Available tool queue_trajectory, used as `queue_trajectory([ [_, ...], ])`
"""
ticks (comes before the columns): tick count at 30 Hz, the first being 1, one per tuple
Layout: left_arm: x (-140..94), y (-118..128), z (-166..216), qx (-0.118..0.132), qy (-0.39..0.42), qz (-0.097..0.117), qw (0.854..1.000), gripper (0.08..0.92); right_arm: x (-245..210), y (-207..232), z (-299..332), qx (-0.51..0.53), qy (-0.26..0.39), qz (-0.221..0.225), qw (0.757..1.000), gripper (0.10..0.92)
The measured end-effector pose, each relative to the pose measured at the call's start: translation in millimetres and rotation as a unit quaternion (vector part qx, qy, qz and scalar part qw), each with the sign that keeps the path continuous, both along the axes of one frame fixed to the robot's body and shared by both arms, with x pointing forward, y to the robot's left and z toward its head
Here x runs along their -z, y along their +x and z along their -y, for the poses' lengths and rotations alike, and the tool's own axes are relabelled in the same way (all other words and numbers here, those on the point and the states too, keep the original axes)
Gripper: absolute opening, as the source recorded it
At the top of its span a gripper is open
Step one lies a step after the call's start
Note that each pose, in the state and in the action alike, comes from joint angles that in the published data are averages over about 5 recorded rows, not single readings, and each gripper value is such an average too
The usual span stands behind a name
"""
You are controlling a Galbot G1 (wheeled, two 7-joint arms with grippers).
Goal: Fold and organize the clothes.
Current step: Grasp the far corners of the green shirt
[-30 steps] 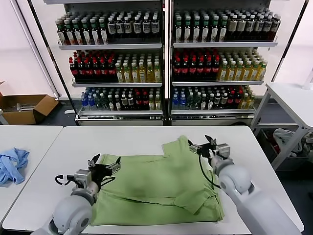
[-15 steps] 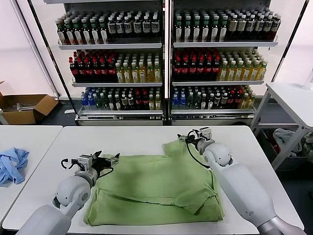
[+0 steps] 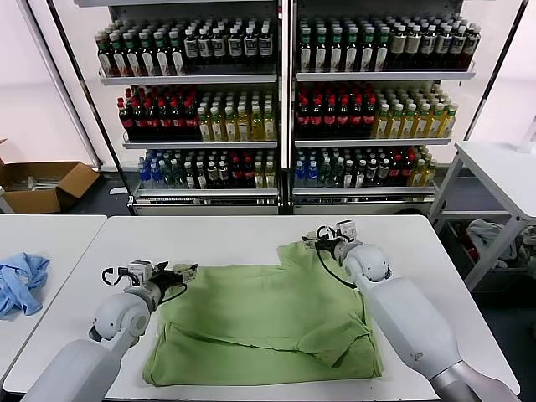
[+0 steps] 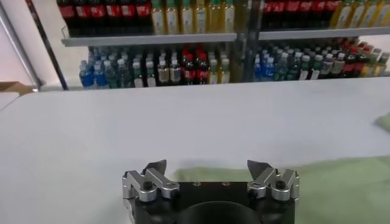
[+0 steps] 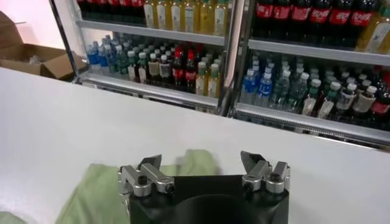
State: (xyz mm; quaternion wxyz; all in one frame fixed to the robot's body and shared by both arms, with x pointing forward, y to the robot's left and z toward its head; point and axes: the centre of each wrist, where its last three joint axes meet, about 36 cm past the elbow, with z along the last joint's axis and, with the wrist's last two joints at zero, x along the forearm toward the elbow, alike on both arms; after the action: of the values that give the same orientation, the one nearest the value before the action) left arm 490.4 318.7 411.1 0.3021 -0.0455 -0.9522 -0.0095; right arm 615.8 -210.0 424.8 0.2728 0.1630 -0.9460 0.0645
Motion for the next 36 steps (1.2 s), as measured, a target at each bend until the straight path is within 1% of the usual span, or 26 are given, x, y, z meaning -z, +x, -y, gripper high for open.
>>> queue_trajectory([
  [5,6.8,0.1,-5.6,-0.003,-0.003,-0.009,1.000,0.818,5.0,0.2,-0.9,-0.001,0.001,-0.007,1.000,0.823],
  [7,7.9,-0.2,-6.6,-0.002,-0.004,-0.011,1.000,0.792,7.7,0.2,-0.4,-0.001,0.002,-0.011,1.000,0.809],
  [9,8.6,-0.6,-7.4,0.001,-0.005,-0.011,1.000,0.741,10.5,0.2,0.2,-0.001,0.003,-0.014,1.000,0.778],
  [18,9.9,-3.9,-8.4,0.019,-0.007,-0.011,1.000,0.481,20.2,-2.9,1.1,-0.004,0.006,-0.024,1.000,0.524],
  [26,9.6,-8.4,-5.7,0.036,-0.009,-0.003,0.999,0.255,20.3,-5.6,-1.4,-0.010,0.003,-0.022,1.000,0.290],
  [30,7.7,-11.5,-5.3,0.042,-0.007,0.005,0.999,0.137,19.0,-8.7,-0.5,-0.012,0.002,-0.017,1.000,0.178],
  [32,5.5,-13.2,-5.3,0.044,-0.006,0.012,0.999,0.101,17.1,-11.0,0.4,-0.013,0.001,-0.013,1.000,0.132],
  [34,2.7,-15.2,-5.4,0.045,-0.004,0.020,0.999,0.081,14.2,-14.2,1.7,-0.014,0.001,-0.007,1.000,0.111],
  [36,-0.1,-17.9,-5.5,0.046,-0.002,0.028,0.999,0.081,10.2,-18.3,3.7,-0.016,0.002,-0.001,1.000,0.109],
])
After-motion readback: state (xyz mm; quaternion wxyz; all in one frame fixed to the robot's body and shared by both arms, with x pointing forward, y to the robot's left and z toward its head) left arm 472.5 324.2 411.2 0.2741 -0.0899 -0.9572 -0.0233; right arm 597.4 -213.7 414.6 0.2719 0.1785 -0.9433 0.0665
